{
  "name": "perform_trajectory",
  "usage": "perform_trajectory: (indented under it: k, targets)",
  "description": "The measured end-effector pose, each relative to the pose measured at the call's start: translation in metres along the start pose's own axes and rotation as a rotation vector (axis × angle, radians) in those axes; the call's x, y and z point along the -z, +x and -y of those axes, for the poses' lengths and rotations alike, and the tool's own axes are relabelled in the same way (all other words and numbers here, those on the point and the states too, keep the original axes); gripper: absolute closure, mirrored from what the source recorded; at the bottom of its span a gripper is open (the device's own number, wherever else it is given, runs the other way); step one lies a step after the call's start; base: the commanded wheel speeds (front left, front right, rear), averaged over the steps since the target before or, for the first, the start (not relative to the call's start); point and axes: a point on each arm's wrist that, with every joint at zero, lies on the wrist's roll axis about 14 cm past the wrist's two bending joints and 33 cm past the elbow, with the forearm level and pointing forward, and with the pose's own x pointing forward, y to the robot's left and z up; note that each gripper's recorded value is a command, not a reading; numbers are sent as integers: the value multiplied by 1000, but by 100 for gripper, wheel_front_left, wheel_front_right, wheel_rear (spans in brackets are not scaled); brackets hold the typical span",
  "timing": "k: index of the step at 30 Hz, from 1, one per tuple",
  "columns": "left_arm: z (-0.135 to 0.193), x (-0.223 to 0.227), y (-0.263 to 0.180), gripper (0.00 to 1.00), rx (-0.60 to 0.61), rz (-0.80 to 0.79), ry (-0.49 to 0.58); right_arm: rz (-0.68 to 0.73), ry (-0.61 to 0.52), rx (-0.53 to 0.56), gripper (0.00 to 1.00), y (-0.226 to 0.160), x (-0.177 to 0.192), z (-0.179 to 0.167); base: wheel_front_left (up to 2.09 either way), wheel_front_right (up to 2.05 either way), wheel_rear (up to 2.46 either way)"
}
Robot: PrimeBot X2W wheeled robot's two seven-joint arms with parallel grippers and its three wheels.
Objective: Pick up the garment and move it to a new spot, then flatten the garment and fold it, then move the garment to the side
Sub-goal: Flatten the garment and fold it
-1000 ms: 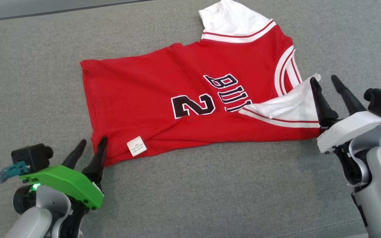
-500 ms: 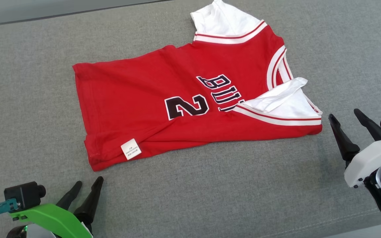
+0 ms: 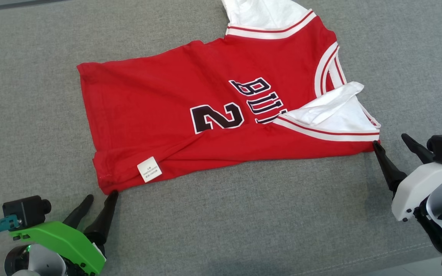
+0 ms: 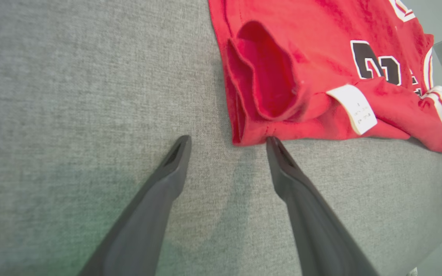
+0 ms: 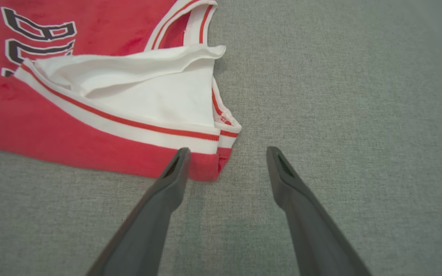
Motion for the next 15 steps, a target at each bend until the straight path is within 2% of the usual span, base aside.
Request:
perform_trajectory:
  k: [8, 15]
  targets:
    - [18, -4, 3, 0, 59, 2, 10, -24, -1, 8, 0, 0, 7, 2, 0, 0, 0]
    - [18, -9, 12, 0, 60, 1, 11, -44, 3, 0, 0, 11, 11, 0, 0, 0, 0]
